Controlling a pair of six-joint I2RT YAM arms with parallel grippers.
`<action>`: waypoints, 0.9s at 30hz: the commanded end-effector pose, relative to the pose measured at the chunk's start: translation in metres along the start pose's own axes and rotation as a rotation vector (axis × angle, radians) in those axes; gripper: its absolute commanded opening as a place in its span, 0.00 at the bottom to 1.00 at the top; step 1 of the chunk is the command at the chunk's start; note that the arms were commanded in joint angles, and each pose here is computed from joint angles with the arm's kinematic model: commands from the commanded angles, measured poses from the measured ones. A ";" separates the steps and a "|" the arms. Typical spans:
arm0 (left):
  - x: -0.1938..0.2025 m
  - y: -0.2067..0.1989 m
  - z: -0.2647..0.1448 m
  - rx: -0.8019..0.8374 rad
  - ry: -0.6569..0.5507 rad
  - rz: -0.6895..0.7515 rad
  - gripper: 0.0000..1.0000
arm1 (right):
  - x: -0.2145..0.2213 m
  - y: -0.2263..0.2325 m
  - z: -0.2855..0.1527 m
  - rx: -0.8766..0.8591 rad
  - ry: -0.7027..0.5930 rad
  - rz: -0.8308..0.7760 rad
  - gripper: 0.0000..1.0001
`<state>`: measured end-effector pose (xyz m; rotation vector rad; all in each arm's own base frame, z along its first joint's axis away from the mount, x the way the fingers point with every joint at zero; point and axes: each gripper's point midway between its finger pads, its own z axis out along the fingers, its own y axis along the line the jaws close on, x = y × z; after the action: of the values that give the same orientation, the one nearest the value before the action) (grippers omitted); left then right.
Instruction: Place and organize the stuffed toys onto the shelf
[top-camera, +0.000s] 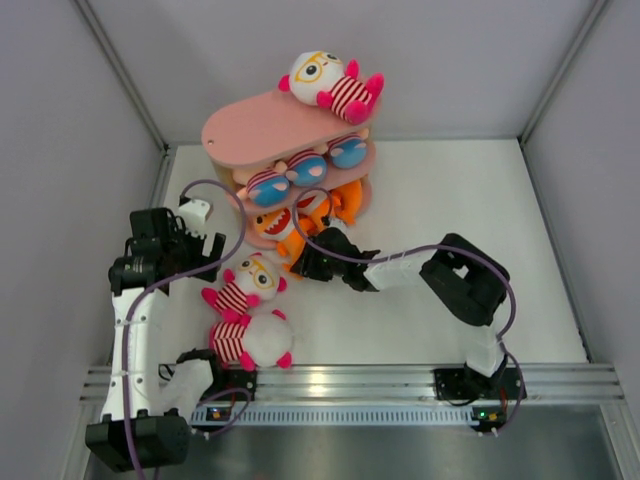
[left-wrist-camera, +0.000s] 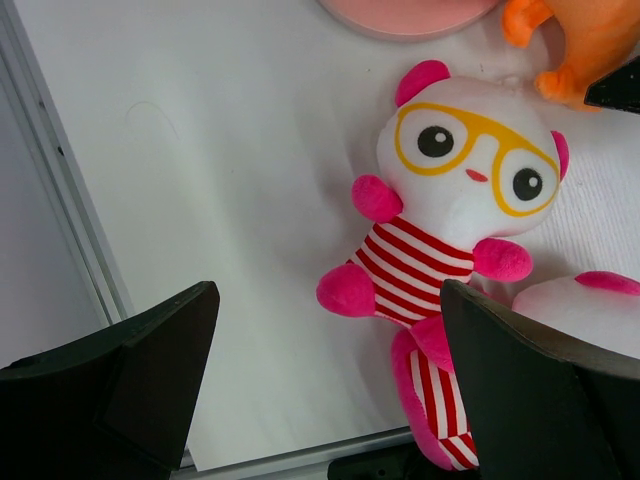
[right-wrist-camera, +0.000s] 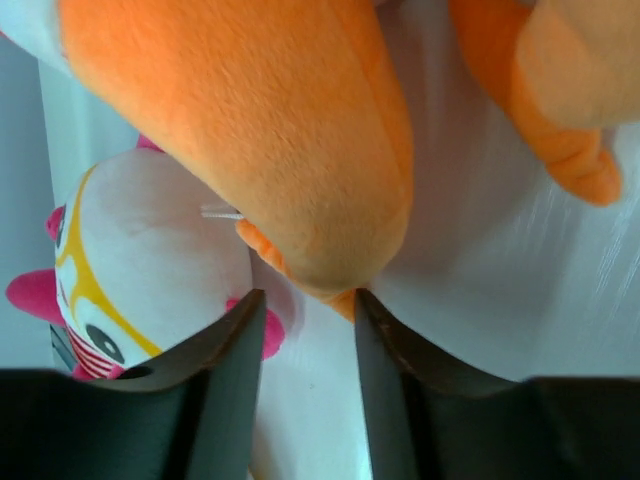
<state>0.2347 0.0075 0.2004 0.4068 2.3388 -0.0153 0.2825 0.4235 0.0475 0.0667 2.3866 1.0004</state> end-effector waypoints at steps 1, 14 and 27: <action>-0.016 0.006 -0.007 -0.024 -0.042 0.029 0.98 | -0.013 0.010 0.007 -0.025 -0.116 0.100 0.37; -0.016 0.004 -0.006 -0.021 -0.041 0.033 0.98 | -0.052 0.050 -0.001 -0.093 -0.233 -0.002 0.00; -0.017 0.007 -0.006 -0.032 -0.036 0.044 0.98 | -0.073 0.080 0.014 -0.149 -0.246 -0.019 0.01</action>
<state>0.2362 0.0086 0.2015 0.4231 2.3401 0.0082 0.3270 0.4647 0.1175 0.1091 2.1322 1.0720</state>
